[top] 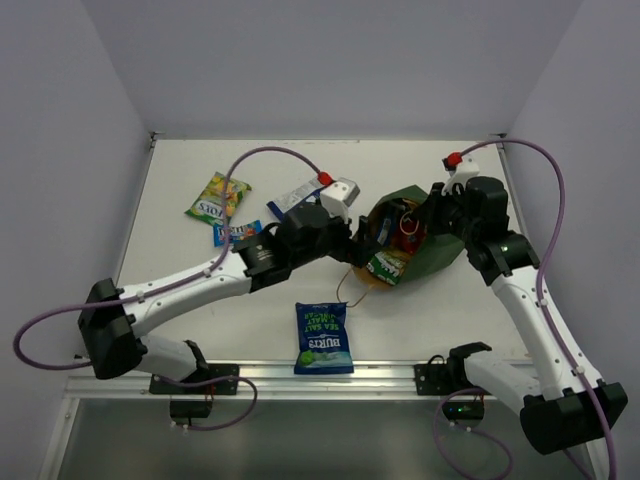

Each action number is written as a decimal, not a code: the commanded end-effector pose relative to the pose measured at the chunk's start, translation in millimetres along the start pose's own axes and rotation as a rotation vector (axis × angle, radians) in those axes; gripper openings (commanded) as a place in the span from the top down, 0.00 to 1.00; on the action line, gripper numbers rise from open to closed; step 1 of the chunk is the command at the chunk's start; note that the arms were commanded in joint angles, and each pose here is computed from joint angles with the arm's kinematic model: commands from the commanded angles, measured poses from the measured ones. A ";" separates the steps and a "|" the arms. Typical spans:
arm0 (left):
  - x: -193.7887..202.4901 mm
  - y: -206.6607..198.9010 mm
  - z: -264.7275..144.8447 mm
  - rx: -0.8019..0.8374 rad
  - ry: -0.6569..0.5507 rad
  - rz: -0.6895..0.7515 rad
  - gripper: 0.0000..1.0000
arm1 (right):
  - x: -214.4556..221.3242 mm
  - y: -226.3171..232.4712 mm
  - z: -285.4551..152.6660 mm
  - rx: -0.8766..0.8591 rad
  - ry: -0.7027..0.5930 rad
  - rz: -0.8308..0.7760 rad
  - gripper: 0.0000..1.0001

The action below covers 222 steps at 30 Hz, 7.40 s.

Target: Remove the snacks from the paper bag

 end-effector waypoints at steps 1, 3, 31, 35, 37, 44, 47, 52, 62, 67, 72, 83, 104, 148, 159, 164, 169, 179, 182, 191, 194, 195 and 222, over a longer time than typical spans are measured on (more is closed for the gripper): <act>-1.8 -30.7 28.9 0.032 -0.036 0.035 0.14 | -17.7 6.2 -7.2 -0.025 -0.029 0.016 1.00; 14.3 -39.1 40.0 0.061 0.007 0.113 0.15 | -18.1 6.2 -8.9 -0.023 -0.032 0.014 1.00; 54.1 43.0 143.8 -0.301 -0.095 0.125 0.21 | -30.6 29.5 -33.9 -0.133 -0.061 0.083 1.00; 56.2 53.0 153.7 -0.306 -0.077 0.115 0.21 | -31.7 35.2 -38.5 -0.167 -0.062 0.080 1.00; 57.4 52.6 160.4 -0.298 -0.073 0.127 0.22 | -31.9 39.1 -41.2 -0.192 -0.059 0.077 1.00; 59.5 45.0 176.5 -0.248 -0.071 0.132 0.27 | -30.8 49.1 -46.0 -0.263 -0.055 0.048 1.00; 63.2 41.8 186.7 -0.219 -0.060 0.141 0.32 | -29.4 54.6 -47.3 -0.307 -0.051 0.022 1.00; 80.4 44.7 203.7 -0.196 -0.023 0.151 0.42 | -29.5 59.3 -51.1 -0.343 -0.061 -0.002 1.00; 65.8 50.4 192.9 -0.196 -0.075 0.155 1.00 | -15.4 48.3 -43.9 -0.281 -0.039 -0.018 1.00; 43.5 62.9 158.7 -0.234 -0.100 0.139 1.00 | -6.2 29.2 -35.8 -0.161 -0.021 -0.013 1.00; 16.6 46.3 115.7 -0.167 -0.122 0.129 1.00 | 1.7 11.4 -27.9 -0.054 0.003 0.011 1.00; 15.3 32.5 73.6 -0.087 -0.093 0.099 1.00 | -5.0 9.2 -22.7 -0.056 -0.004 -0.010 1.00; 86.6 27.2 92.4 -0.155 0.236 -0.219 0.47 | -4.9 13.9 -21.9 -0.088 -0.012 -0.014 1.00; 52.5 203.0 -68.7 -0.565 -0.025 -0.396 0.91 | 7.3 -12.4 -11.5 -0.033 -0.016 0.038 1.00; 1.3 149.9 -77.0 -0.283 -0.084 -0.289 0.09 | -22.2 18.5 -15.8 -0.263 -0.039 -0.113 1.00; -24.9 62.6 -51.6 -0.023 -0.101 -0.110 0.14 | -21.5 22.4 -8.1 -0.313 0.011 -0.105 1.00; -30.6 0.1 -26.9 0.143 -0.113 -0.105 0.15 | -20.7 22.9 -2.0 -0.312 0.020 -0.064 1.00; -20.3 -39.1 19.5 0.132 -0.145 -0.113 0.15 | -12.3 26.1 0.7 -0.294 0.022 0.000 1.00; 6.9 -23.4 52.2 0.037 -0.135 -0.067 0.16 | -13.7 27.8 -2.4 -0.293 0.037 0.025 1.00; 40.9 11.4 96.8 -0.088 -0.149 -0.039 0.18 | -21.7 39.4 -20.2 -0.338 0.054 0.070 1.00; 42.4 23.1 100.4 -0.143 -0.169 -0.029 0.18 | -22.5 40.8 -24.1 -0.341 0.058 0.073 1.00; 46.1 27.8 103.7 -0.161 -0.167 -0.024 0.18 | -21.0 42.0 -25.2 -0.348 0.068 0.077 1.00; 39.6 82.1 132.6 -0.451 -0.299 0.196 0.23 | -4.9 75.0 -42.7 -0.634 0.147 0.045 1.00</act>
Point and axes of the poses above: each gripper's point midway between its finger pads, its own z axis out along the fingers, its own y axis along the line the jaws close on, x = y × z, the point moved 2 cm from there along -z, back along the fingers, and after that the axes turned 10 degrees about -z, right-handed, at the moved point
